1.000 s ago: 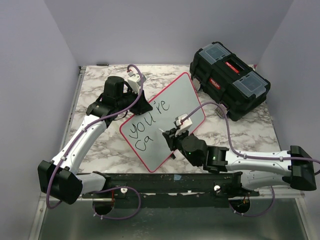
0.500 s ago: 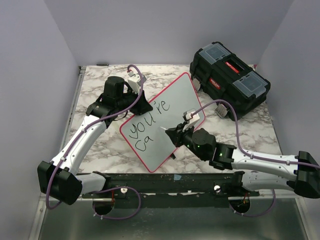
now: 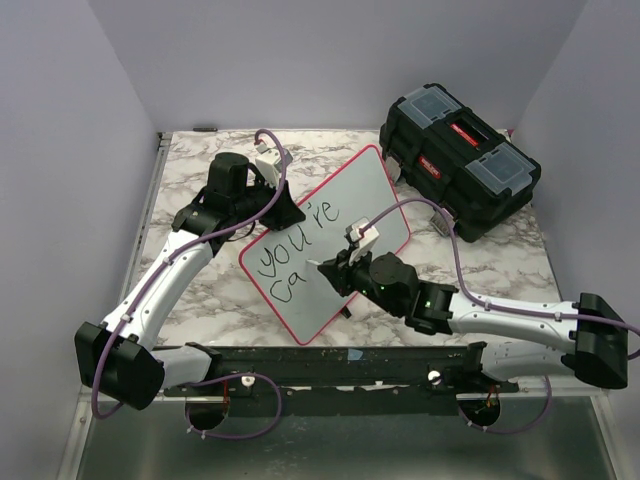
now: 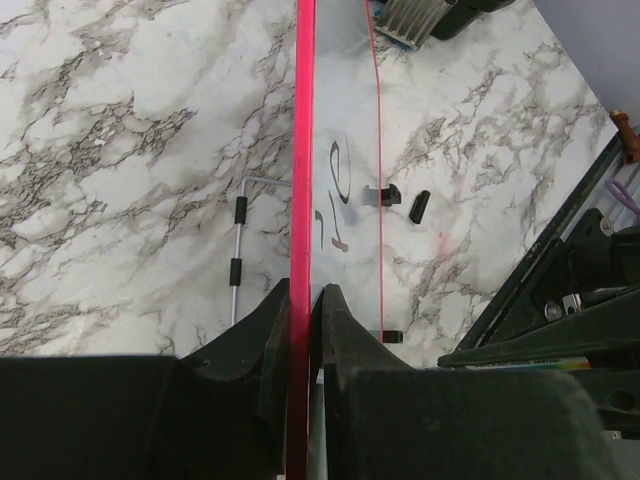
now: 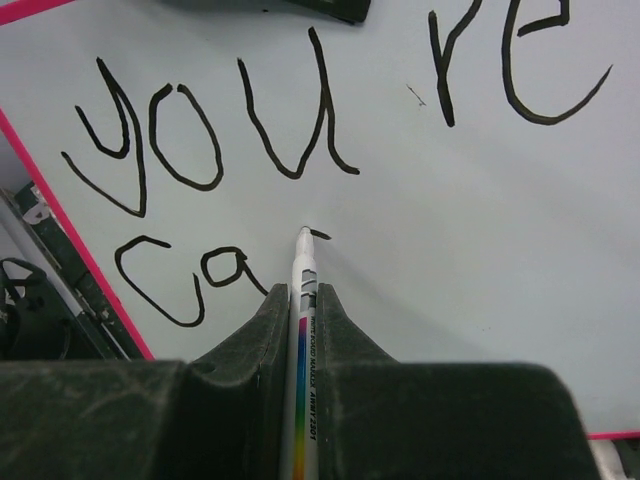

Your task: Write a sentence on the whiteboard

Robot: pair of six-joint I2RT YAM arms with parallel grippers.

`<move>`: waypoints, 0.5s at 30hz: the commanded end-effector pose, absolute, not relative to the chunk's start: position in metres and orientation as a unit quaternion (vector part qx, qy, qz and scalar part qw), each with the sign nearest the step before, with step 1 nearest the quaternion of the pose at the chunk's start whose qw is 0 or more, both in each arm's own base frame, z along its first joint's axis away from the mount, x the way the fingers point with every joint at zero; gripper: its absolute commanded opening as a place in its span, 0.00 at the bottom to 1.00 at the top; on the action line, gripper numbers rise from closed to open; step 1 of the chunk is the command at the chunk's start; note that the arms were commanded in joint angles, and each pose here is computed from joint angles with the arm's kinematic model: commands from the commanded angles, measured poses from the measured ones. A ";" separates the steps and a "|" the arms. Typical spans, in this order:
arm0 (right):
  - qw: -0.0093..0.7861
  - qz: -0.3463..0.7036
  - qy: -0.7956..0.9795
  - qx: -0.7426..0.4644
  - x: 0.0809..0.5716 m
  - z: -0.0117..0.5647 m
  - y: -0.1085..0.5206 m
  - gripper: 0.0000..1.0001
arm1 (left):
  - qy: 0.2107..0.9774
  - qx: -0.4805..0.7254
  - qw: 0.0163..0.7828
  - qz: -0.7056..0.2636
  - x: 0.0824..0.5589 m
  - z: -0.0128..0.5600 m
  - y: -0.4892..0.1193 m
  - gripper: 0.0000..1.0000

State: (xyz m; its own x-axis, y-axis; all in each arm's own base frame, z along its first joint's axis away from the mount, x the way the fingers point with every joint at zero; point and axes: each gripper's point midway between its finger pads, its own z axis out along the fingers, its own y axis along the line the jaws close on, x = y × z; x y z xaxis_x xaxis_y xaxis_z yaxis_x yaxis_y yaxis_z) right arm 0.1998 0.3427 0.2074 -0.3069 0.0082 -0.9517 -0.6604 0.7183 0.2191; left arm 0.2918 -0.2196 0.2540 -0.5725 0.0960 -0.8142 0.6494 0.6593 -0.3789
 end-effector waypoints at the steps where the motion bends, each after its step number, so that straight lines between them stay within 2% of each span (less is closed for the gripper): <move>1: 0.551 0.332 0.731 -0.228 0.198 0.223 0.358 0.01 | 0.835 0.254 0.381 -0.303 0.283 0.227 -0.210 0.00; 15: 0.541 0.306 0.749 -0.228 0.201 0.201 0.353 0.01 | 0.836 0.254 0.381 -0.303 0.283 0.227 -0.210 0.00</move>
